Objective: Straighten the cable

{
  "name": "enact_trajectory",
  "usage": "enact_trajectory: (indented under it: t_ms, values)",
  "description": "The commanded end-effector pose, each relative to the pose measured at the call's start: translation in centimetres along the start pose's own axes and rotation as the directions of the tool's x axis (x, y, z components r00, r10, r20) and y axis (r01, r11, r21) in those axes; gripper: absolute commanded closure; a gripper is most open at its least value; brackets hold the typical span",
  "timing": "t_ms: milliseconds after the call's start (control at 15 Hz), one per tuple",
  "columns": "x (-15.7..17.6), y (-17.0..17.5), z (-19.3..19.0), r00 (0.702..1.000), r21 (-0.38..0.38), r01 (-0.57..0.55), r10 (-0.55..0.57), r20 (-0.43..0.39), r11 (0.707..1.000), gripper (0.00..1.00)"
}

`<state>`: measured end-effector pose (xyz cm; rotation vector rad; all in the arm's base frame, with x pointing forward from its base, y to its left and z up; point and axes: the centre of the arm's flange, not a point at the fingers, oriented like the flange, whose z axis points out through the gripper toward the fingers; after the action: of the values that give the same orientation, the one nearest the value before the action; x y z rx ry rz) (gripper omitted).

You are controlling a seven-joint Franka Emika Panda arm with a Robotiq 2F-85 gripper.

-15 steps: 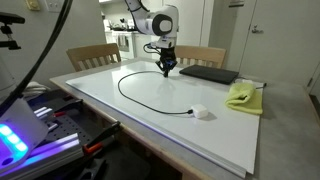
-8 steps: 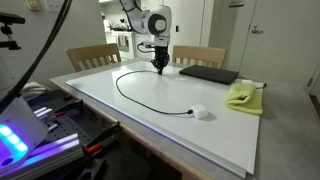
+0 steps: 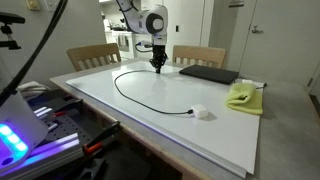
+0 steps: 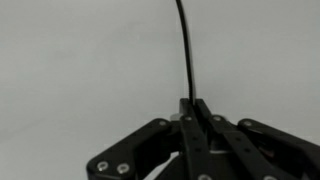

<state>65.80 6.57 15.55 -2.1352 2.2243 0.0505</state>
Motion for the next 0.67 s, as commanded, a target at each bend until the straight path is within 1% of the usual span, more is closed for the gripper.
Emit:
enact_trajectory:
  t_ms: [0,333,400,533,600]
  values:
    - [0.02,0.0,0.0,1.0,0.0,0.001,-0.001,0.0,1.0,0.91]
    - [0.02,0.0,0.0,1.0,0.0,0.001,-0.001,0.0,1.0,0.91]
    - [0.2,-0.06,0.03,1.0,-0.002,-0.003,0.003,0.002,1.0,0.98]
    - [-0.08,-0.41,-0.31,0.998,0.034,0.058,-0.058,0.007,0.998,0.98]
    - [-0.61,-0.56,-0.49,0.99,0.062,0.143,-0.144,-0.003,0.988,0.98]
